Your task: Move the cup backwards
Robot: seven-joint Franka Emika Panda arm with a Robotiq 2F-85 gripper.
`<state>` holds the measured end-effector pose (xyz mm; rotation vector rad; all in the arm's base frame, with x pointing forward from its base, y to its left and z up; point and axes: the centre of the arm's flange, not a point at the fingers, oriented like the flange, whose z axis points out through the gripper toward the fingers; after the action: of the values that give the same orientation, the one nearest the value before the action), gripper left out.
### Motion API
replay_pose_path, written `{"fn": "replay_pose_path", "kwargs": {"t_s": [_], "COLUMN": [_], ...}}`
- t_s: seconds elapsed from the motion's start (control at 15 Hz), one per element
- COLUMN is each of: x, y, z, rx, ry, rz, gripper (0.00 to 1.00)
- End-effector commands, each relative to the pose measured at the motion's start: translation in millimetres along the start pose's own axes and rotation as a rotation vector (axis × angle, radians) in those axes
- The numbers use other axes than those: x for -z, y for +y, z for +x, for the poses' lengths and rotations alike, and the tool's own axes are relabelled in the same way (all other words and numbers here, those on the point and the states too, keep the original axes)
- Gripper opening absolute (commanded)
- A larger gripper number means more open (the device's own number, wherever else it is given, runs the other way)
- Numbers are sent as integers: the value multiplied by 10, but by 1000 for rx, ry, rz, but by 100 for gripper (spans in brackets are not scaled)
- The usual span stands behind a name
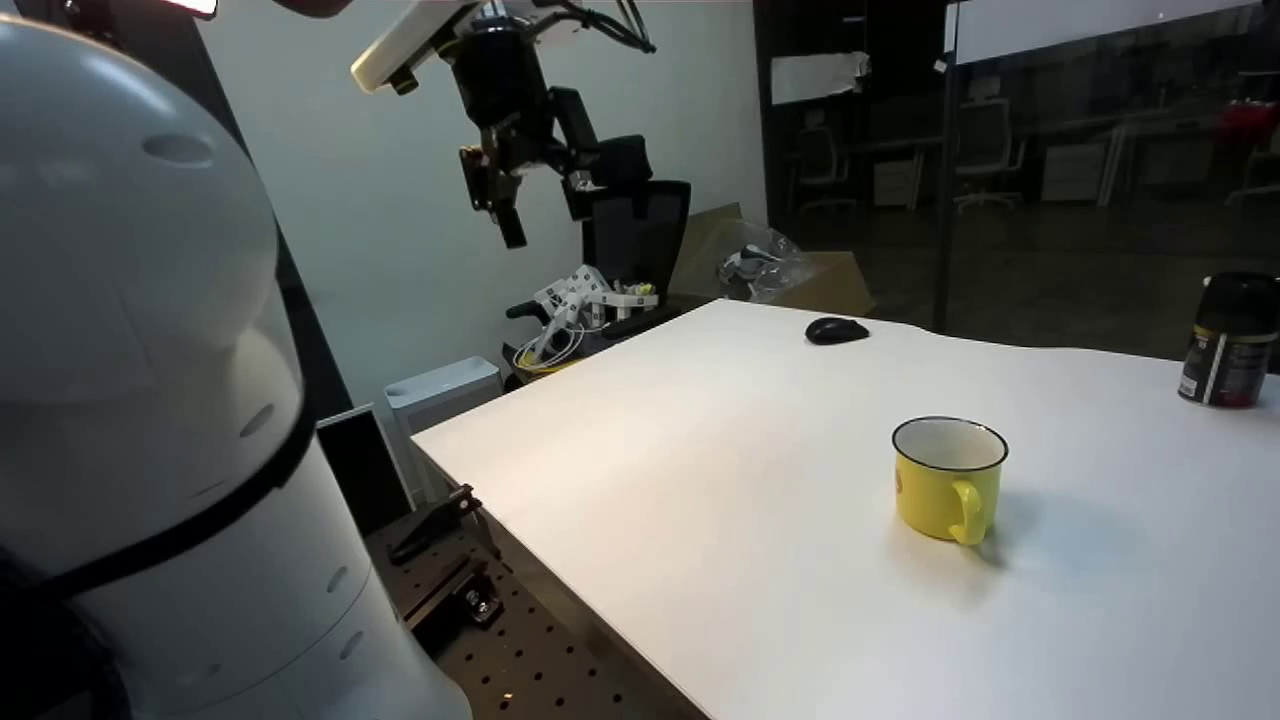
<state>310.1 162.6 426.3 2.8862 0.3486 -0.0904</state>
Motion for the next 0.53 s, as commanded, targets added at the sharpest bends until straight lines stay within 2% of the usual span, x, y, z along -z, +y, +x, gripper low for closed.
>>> {"fn": "replay_pose_path", "kwargs": {"t_s": [0.0,0.13,0.27,0.47], "x": [13,35,21,-117], "y": [108,281,519,1005], "z": [109,241,371,575], "rx": [-74,-135,-146,-123], "ry": [80,150,189,190], "rz": [14,59,162,339], "gripper": [100,100,100,100]}}
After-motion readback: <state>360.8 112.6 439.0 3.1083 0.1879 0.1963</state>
